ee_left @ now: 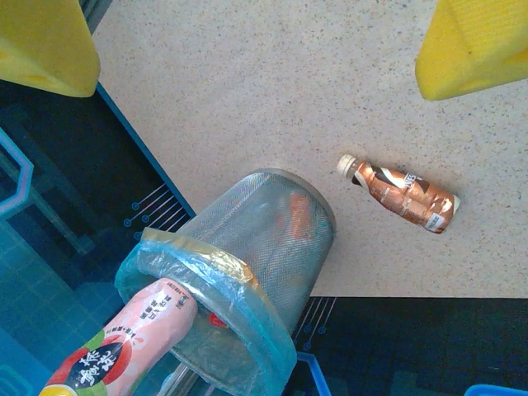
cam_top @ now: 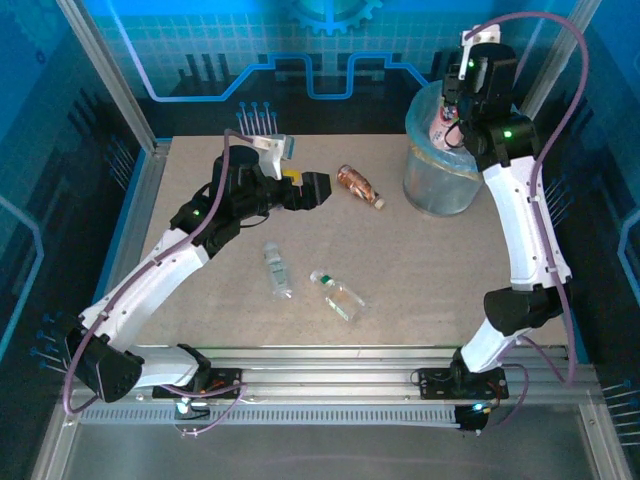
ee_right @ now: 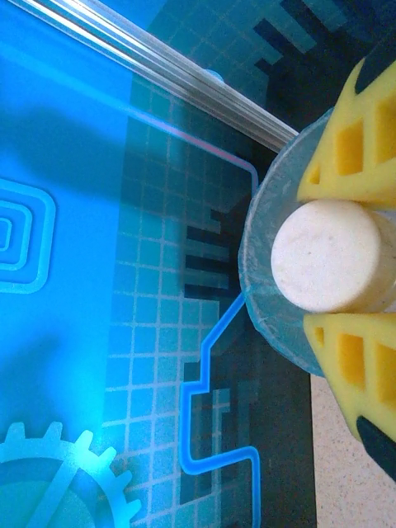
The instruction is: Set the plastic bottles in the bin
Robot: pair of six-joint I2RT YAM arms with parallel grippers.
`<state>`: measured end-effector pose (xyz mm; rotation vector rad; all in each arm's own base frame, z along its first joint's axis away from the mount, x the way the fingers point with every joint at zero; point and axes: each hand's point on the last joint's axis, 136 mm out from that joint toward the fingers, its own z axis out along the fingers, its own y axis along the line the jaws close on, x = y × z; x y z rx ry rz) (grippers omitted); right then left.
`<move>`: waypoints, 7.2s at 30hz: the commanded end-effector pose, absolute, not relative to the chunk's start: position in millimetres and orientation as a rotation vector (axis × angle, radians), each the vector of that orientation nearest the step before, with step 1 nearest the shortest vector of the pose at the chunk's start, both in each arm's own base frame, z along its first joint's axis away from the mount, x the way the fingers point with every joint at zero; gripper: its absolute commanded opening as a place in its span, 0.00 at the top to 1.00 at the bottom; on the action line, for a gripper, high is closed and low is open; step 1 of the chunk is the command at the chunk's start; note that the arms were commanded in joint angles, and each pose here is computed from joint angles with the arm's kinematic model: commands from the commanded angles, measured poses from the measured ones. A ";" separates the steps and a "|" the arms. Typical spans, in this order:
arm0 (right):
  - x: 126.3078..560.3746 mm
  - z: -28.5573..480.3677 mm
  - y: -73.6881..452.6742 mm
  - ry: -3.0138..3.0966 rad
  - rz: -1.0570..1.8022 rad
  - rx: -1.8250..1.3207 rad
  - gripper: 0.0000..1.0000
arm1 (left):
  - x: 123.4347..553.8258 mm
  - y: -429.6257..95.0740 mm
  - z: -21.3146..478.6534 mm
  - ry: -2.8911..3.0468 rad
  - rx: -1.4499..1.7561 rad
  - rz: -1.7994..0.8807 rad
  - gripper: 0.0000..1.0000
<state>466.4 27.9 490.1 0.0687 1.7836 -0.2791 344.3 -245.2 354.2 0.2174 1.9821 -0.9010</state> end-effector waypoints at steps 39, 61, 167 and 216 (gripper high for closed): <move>490.2 382.8 8.2 2.063 -0.386 0.019 0.76 | 334.1 -229.4 346.7 2.039 0.150 -0.848 0.01; 517.0 268.0 -16.4 2.265 -0.325 0.080 0.62 | 324.0 -218.4 343.2 2.048 0.108 -0.835 0.01; 374.0 158.4 438.7 2.569 0.709 -0.641 0.66 | 286.6 -88.0 227.0 2.205 -0.185 -0.451 0.01; 548.4 436.6 27.1 1.767 -0.227 0.153 0.32 | 306.4 -235.1 312.9 2.139 0.139 -0.893 0.01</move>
